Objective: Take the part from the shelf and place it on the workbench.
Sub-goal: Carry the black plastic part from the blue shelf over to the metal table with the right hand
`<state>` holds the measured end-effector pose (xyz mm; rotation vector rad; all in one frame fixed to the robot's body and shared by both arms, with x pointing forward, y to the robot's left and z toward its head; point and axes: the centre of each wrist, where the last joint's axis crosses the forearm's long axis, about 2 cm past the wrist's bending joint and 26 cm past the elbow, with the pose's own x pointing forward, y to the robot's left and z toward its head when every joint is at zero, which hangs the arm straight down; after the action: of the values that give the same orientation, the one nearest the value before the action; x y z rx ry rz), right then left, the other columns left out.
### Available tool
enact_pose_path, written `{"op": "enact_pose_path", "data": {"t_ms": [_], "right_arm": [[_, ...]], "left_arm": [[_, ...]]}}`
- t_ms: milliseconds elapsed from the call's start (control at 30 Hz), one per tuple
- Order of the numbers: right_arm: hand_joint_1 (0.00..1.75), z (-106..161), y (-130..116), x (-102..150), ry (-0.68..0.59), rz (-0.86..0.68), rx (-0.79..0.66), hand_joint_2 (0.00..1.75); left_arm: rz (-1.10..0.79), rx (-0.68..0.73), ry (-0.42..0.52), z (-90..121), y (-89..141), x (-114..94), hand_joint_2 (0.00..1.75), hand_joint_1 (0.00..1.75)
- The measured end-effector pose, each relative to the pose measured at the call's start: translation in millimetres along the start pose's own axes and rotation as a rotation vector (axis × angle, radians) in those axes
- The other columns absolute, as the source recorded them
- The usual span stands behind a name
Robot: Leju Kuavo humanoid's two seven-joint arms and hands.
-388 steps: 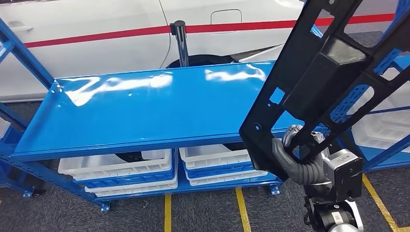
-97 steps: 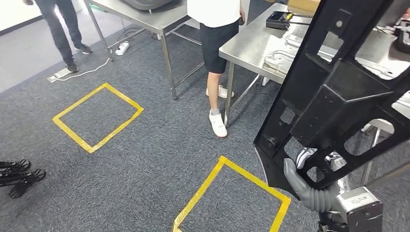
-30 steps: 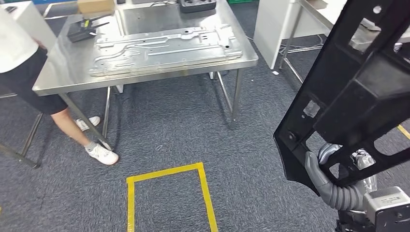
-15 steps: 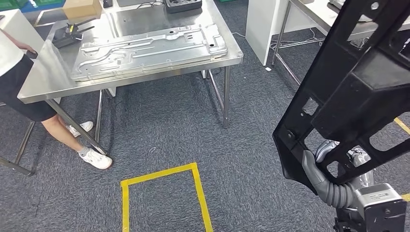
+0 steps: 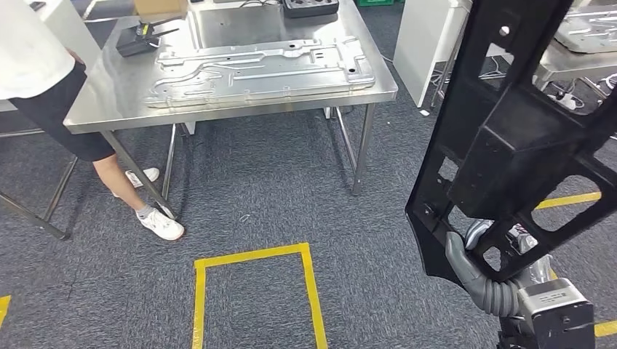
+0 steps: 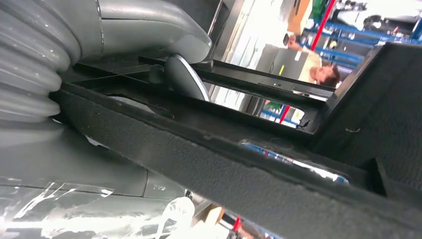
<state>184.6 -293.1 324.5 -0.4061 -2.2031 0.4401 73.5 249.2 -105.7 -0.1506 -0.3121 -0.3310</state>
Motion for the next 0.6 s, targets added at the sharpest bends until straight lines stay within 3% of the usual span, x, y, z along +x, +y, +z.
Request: {"op": "enact_pose_path", "data": {"t_ms": [600], "right_arm": [[1.75, -0.4, 1.8, 0.9, -0.009, 0.001, 0.006, 1.75]], "left_arm": [[0.031, -0.020, -0.011, -0.8, 3.2, 8.1, 1.75, 0.00]]}}
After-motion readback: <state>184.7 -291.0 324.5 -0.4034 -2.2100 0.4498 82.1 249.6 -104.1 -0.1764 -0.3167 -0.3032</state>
